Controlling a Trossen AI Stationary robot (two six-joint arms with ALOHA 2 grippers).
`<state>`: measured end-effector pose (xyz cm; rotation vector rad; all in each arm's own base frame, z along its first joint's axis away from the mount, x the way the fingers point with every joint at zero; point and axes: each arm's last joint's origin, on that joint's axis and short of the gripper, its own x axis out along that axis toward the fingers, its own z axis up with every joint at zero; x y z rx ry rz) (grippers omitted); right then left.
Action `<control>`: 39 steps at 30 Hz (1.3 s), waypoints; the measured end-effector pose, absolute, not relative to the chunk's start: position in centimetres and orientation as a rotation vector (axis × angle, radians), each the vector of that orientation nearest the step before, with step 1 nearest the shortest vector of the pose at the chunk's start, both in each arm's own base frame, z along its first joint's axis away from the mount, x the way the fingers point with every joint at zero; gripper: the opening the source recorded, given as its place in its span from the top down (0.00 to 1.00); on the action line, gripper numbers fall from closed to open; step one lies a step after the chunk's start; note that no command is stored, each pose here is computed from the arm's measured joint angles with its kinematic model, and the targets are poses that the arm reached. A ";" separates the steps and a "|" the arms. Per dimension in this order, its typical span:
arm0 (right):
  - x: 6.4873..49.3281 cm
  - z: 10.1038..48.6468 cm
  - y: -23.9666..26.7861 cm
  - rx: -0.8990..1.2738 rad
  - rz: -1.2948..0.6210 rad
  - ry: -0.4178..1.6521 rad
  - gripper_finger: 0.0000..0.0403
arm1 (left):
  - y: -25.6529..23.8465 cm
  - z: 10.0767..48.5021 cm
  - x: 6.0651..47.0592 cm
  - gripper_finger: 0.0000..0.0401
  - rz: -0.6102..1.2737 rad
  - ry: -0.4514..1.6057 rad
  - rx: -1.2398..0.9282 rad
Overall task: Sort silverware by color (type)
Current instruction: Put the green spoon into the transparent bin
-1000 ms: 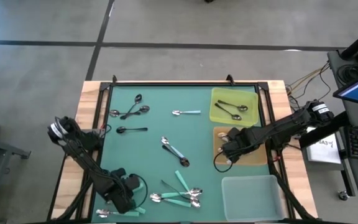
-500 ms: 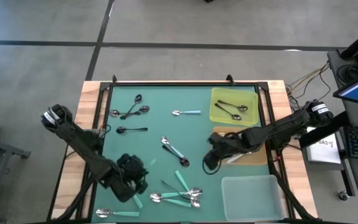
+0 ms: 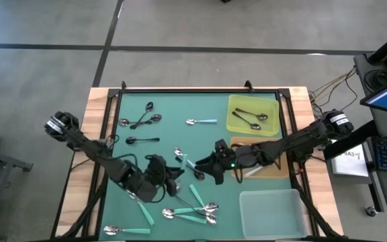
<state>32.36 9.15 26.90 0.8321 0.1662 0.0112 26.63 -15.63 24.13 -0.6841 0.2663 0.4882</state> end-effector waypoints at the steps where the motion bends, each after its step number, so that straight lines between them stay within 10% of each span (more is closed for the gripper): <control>1: 32.4 26.8 9.1 0.831 -0.002 0.163 0.63 | -15.4 24.3 26.9 0.97 0.489 0.253 -0.686; 20: 32.8 26.7 7.7 0.775 -0.167 0.089 0.54 | -13.6 26.0 29.2 0.97 0.398 0.154 -0.735; 39: 32.8 26.9 7.6 0.681 -0.141 0.080 0.74 | -12.4 26.4 30.0 0.97 0.346 0.151 -0.758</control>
